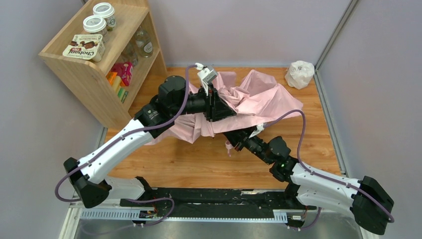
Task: Put away the umbrella
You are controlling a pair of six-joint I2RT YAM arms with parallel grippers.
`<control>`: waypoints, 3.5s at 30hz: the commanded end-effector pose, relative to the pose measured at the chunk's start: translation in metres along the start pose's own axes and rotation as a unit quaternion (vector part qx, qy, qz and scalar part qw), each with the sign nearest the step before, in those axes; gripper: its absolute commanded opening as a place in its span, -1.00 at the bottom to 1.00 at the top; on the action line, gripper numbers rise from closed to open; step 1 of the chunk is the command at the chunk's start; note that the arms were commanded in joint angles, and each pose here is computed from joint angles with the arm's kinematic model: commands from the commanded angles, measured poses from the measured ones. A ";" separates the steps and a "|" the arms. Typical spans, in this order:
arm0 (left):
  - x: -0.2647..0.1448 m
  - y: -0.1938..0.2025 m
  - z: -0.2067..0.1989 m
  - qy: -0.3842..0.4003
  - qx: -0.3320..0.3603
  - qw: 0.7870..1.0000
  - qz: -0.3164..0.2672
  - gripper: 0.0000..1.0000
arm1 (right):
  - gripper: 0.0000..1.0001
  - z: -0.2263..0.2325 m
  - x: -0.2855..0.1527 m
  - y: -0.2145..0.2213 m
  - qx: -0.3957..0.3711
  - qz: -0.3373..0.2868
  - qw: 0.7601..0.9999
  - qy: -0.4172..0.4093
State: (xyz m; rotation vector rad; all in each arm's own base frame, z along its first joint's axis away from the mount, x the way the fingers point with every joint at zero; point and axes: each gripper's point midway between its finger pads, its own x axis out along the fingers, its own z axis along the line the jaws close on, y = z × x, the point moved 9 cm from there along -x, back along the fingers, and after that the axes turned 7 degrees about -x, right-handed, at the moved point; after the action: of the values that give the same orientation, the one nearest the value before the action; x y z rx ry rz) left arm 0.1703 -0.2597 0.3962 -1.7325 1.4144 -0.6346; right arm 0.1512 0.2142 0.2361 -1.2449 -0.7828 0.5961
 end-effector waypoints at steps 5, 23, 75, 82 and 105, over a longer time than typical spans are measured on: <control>0.036 -0.017 0.003 0.079 -0.003 0.997 -0.017 -0.26 | -1.00 0.032 0.010 -0.017 0.034 -0.057 0.989 -0.134; -0.097 0.006 -0.035 -0.096 -0.031 0.990 -0.101 0.41 | -1.00 0.006 0.007 -0.018 -0.009 -0.043 0.996 -0.075; -0.033 0.016 0.016 -0.031 0.014 0.997 -0.069 -0.42 | -1.00 0.043 -0.011 -0.042 -0.035 -0.025 0.954 -0.296; -0.034 0.017 0.016 -0.033 0.001 0.997 -0.075 0.32 | -1.00 0.043 -0.011 -0.042 -0.031 -0.023 0.955 -0.294; -0.088 0.018 0.010 -0.099 0.157 0.969 -0.167 -1.00 | 0.61 0.018 -0.066 0.027 0.080 0.173 0.978 -0.089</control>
State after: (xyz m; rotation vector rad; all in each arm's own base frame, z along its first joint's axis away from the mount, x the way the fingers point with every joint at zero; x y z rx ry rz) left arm 0.1548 -0.2032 0.3486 -1.7739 1.1465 -0.6415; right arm 0.1068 0.2038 0.2164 -1.1755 -0.8475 1.0578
